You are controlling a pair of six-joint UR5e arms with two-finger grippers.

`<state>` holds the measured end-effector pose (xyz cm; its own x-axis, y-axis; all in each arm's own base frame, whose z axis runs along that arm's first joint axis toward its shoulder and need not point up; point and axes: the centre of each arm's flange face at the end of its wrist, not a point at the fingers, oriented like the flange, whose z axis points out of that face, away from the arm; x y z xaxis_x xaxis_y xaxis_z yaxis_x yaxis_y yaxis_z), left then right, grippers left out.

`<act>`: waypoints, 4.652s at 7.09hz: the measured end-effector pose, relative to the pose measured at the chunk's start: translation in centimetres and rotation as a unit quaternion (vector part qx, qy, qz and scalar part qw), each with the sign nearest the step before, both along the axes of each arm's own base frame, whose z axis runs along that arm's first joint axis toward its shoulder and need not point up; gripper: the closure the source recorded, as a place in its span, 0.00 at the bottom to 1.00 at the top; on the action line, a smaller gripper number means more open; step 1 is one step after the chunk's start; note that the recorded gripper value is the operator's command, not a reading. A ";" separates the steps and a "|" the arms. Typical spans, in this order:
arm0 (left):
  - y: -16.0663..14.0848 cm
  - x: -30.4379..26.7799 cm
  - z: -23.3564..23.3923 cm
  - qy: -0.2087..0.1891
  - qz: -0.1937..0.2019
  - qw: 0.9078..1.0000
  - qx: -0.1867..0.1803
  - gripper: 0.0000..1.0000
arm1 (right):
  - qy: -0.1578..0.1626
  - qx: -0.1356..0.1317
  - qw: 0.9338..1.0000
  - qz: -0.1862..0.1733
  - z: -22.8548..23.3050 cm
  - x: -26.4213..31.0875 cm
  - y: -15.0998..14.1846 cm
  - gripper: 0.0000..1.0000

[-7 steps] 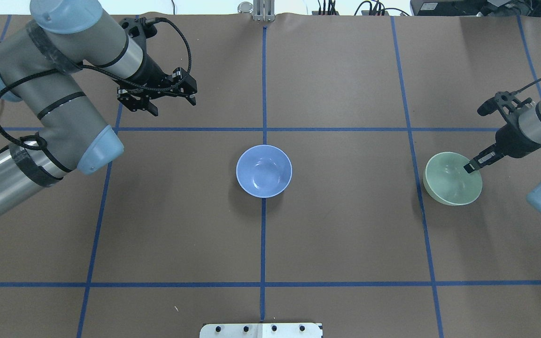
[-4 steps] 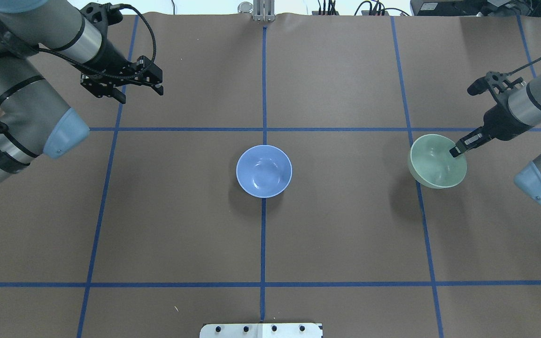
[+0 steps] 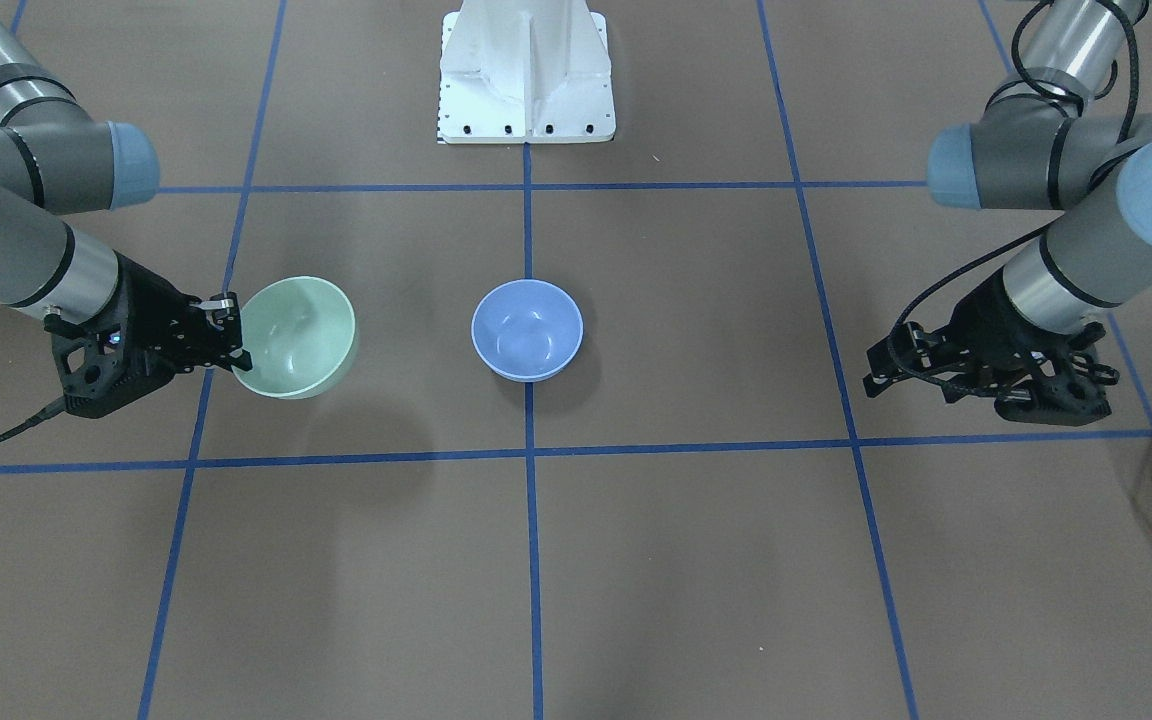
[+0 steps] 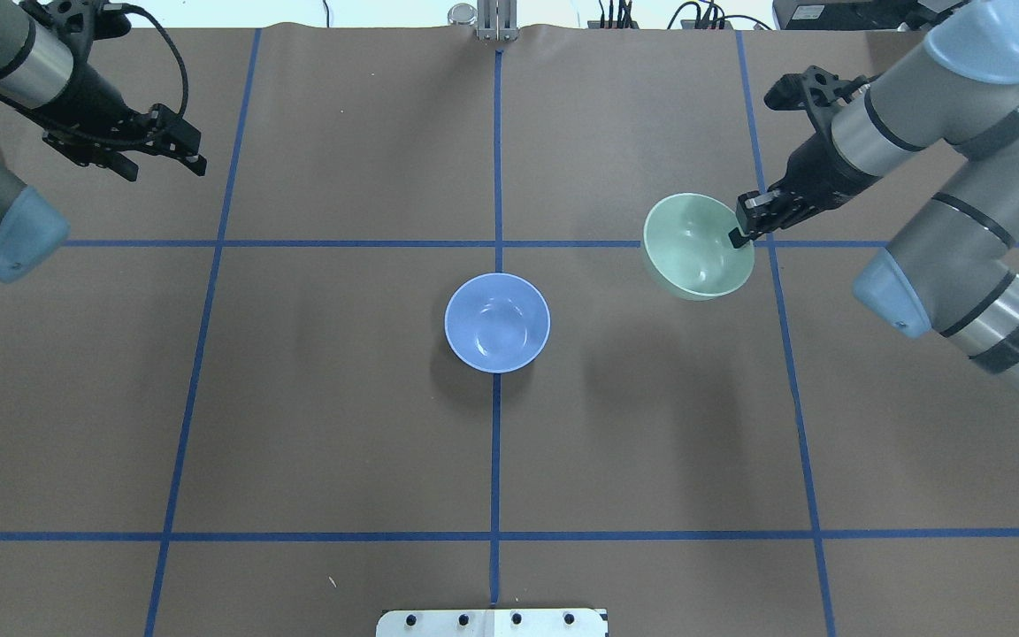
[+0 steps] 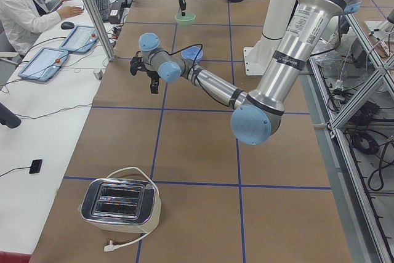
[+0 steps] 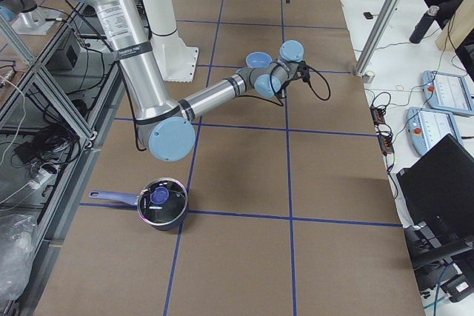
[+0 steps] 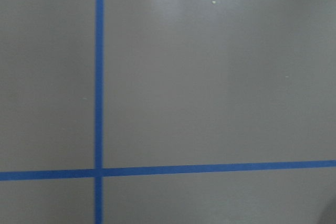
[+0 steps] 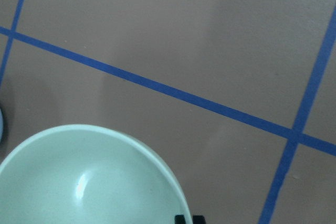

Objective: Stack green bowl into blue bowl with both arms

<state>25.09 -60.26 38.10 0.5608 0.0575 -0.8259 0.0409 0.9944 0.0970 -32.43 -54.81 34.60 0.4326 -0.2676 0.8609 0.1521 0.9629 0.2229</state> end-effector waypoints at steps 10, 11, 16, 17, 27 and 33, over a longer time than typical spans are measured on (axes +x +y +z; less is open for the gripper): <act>1.6 -6.0 11.9 -0.052 0.040 0.997 0.030 0.02 | 0.075 -0.057 0.993 0.076 -15.3 -18.9 7.7 1.00; 1.6 -6.0 12.1 -0.052 0.040 0.997 0.030 0.02 | 0.081 -0.055 0.992 0.073 -14.7 -19.3 8.0 1.00; 1.5 -5.9 12.8 -0.054 0.041 0.997 0.023 0.02 | 0.081 -0.049 0.993 0.071 -14.1 -19.9 7.9 1.00; 1.5 -5.9 12.9 -0.055 0.041 0.997 0.022 0.02 | 0.079 -0.048 0.993 0.071 -13.6 -20.5 7.6 1.00; 1.4 -5.8 13.0 -0.055 0.041 0.997 0.020 0.02 | 0.082 -0.049 0.993 0.070 -12.1 -21.6 7.0 1.00; 1.3 -5.7 12.8 -0.054 0.039 0.998 0.020 0.02 | 0.080 -0.048 0.993 0.071 -12.2 -21.4 6.9 0.00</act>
